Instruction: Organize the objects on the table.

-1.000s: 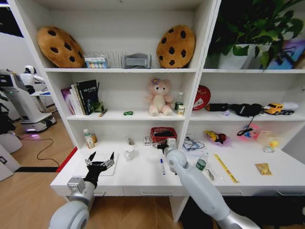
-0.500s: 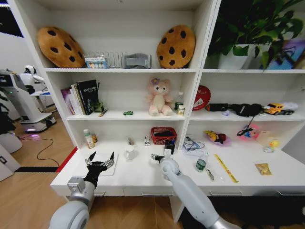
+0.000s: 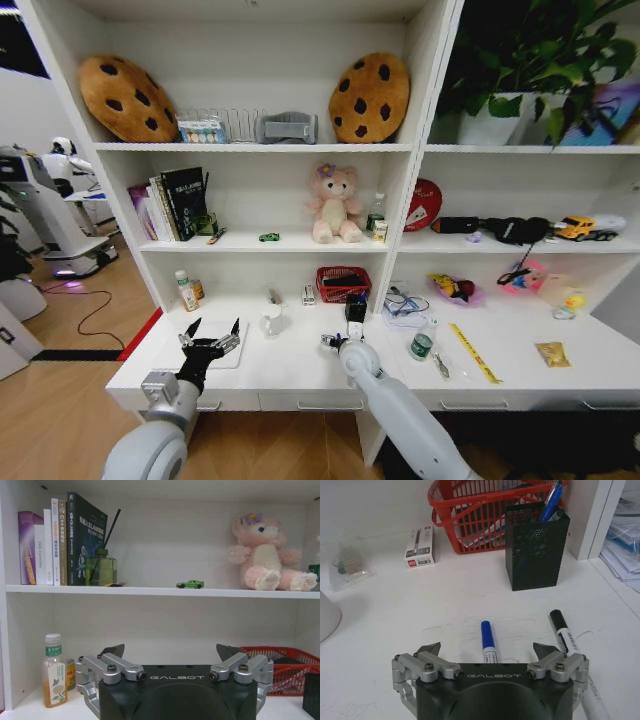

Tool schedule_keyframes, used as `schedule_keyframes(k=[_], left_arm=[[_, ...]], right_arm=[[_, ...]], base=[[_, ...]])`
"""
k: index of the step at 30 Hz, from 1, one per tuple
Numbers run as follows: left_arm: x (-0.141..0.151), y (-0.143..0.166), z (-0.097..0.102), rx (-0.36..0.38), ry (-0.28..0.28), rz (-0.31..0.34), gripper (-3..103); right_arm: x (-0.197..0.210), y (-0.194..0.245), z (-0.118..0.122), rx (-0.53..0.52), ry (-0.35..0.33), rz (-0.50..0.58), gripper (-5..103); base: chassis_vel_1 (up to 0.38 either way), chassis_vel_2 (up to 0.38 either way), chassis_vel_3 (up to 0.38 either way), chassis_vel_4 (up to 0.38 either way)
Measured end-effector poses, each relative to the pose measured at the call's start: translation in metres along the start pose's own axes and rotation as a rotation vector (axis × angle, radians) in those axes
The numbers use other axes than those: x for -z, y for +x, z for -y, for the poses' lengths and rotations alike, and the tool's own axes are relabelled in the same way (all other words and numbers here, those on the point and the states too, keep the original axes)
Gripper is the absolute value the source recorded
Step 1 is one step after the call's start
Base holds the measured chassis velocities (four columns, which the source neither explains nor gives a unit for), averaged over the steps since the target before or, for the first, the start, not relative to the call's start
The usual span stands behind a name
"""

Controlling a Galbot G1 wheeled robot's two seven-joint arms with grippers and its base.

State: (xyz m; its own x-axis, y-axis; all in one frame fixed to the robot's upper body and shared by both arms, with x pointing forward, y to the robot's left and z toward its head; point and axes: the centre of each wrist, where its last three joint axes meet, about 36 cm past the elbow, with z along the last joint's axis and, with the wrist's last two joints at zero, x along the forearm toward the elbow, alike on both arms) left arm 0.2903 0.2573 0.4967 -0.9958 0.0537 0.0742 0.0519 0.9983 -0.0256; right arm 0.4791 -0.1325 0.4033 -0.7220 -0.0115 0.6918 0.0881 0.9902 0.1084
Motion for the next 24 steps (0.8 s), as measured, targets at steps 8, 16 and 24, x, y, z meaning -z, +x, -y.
schedule_keyframes(k=[8, 16, 24], left_arm=[[0.0, 0.0, 0.0, 0.0, 0.0, 0.0, 100], [0.0, 0.0, 0.0, 0.0, 0.0, 0.0, 100], [0.0, 0.0, 0.0, 0.0, 0.0, 0.0, 100]], right_arm=[[-0.003, -0.009, 0.018, 0.029, 0.042, 0.021, 100], [0.001, -0.014, 0.027, 0.063, 0.096, 0.06, 97], [0.002, -0.014, 0.027, 0.06, 0.085, 0.048, 86]], base=[[0.0, 0.0, 0.0, 0.0], [0.0, 0.0, 0.0, 0.0], [0.0, 0.0, 0.0, 0.0]])
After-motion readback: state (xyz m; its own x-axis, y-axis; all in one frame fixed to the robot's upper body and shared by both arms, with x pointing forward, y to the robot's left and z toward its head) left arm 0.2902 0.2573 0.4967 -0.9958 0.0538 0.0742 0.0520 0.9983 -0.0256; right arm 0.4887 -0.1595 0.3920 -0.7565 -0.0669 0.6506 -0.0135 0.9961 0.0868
